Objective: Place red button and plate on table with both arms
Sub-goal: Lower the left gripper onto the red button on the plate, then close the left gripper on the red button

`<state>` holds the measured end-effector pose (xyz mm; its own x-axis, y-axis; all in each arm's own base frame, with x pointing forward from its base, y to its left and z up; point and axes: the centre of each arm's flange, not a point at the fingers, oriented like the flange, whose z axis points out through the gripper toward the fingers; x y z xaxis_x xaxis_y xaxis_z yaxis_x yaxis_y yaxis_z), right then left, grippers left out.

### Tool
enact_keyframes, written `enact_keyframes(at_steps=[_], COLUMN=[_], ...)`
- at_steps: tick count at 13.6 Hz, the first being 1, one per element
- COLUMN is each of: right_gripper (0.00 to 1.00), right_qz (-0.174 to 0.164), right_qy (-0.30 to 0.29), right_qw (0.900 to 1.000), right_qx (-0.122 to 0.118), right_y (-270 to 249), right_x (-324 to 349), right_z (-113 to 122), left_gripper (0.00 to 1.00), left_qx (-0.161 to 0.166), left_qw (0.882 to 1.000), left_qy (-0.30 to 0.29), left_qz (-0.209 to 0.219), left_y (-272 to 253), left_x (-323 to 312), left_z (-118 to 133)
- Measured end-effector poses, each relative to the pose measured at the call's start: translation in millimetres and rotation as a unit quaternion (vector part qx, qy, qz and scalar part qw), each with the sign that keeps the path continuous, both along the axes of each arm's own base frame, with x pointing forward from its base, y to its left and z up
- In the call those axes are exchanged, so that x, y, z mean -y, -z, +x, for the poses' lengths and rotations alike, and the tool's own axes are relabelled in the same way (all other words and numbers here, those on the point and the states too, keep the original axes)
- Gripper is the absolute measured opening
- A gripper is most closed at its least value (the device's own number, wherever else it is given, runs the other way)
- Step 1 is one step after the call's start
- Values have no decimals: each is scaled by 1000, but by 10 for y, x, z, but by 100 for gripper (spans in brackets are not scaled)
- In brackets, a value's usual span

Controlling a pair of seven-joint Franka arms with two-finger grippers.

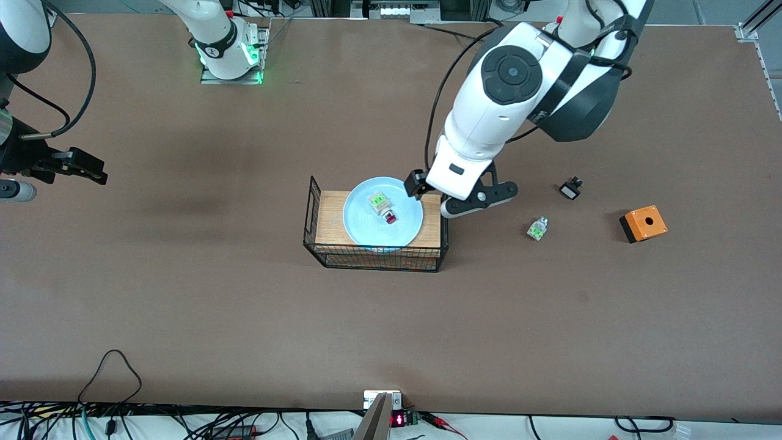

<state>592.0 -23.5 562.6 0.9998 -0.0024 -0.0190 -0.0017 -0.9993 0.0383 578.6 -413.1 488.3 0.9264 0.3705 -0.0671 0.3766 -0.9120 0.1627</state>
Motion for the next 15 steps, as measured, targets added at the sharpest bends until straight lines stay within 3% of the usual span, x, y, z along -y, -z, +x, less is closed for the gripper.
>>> enact_keyframes(at_steps=[5,12,15], right_gripper=[100,100,100], right_qz=[0,0,0], right_qy=[2,4,5], right_qw=[1000,1000,1000], right_qx=[0,-1,-1], right_y=[5,13,14], right_x=[22,40,54], right_z=[0,1,1], left_gripper=[100,100,93], left_qx=[32,2,-8], left_qw=[999,1000,999], left_qy=[15,-17,-30], left_qz=[-37,-18,-14], left_y=[568,1096,1318], left_x=[756,855,877], left_z=[-161,-166,-151])
